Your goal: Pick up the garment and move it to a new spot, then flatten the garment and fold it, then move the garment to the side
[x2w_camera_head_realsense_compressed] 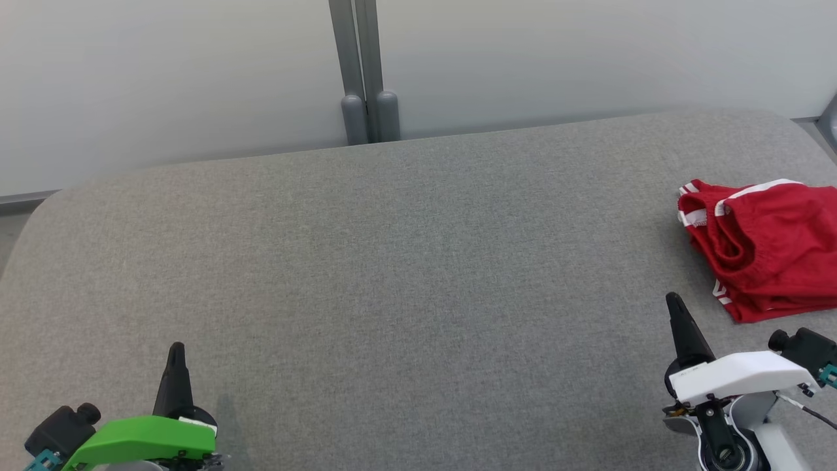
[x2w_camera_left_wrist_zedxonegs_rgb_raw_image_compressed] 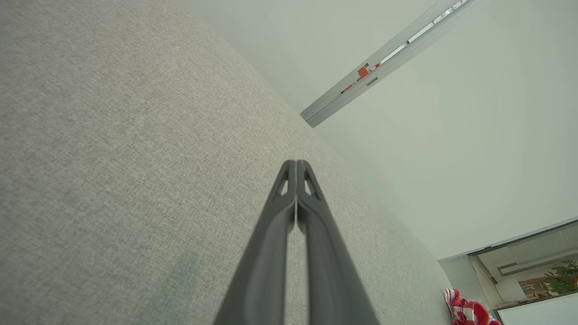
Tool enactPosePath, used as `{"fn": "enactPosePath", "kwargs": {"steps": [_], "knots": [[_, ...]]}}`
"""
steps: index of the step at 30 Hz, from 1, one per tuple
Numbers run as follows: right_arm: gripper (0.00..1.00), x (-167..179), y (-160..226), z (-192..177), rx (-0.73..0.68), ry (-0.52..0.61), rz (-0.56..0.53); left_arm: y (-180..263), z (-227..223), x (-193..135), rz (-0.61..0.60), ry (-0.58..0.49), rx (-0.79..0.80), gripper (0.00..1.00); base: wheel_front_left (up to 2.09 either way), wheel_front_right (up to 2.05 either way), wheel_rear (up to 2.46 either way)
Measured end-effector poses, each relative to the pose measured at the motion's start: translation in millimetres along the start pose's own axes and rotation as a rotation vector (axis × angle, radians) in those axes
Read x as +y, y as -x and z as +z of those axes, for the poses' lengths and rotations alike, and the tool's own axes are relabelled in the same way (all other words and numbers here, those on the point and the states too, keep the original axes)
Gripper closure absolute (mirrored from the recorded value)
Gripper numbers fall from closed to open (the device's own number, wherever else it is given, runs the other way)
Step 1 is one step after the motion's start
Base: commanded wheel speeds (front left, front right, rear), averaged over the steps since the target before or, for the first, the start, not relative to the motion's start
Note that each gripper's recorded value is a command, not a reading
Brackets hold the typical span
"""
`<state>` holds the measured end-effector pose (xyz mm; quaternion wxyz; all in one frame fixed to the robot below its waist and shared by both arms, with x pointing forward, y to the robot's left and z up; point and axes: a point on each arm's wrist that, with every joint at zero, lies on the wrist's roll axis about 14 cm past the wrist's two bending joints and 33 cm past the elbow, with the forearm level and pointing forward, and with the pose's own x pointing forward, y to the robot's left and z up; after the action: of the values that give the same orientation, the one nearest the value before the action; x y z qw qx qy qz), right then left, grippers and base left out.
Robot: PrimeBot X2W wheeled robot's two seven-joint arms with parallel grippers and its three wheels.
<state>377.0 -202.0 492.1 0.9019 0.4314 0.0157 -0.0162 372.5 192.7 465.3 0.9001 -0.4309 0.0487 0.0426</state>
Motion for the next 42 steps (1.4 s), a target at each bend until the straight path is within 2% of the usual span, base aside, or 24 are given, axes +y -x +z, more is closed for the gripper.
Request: {"fn": "enactPosePath", "kwargs": {"steps": [23, 42], "knots": [[1.00, 0, -3, 2, 0.002, -0.250, -0.009, -5, 8, -8, -0.023, 0.252, -0.002, 1.00, 0.00, 0.00, 0.00], [1.00, 3, -6, 3, 0.003, -0.415, 0.000, -7, 14, -14, -0.049, 0.418, -0.001, 1.00, 0.00, 0.00, 0.00]]}}
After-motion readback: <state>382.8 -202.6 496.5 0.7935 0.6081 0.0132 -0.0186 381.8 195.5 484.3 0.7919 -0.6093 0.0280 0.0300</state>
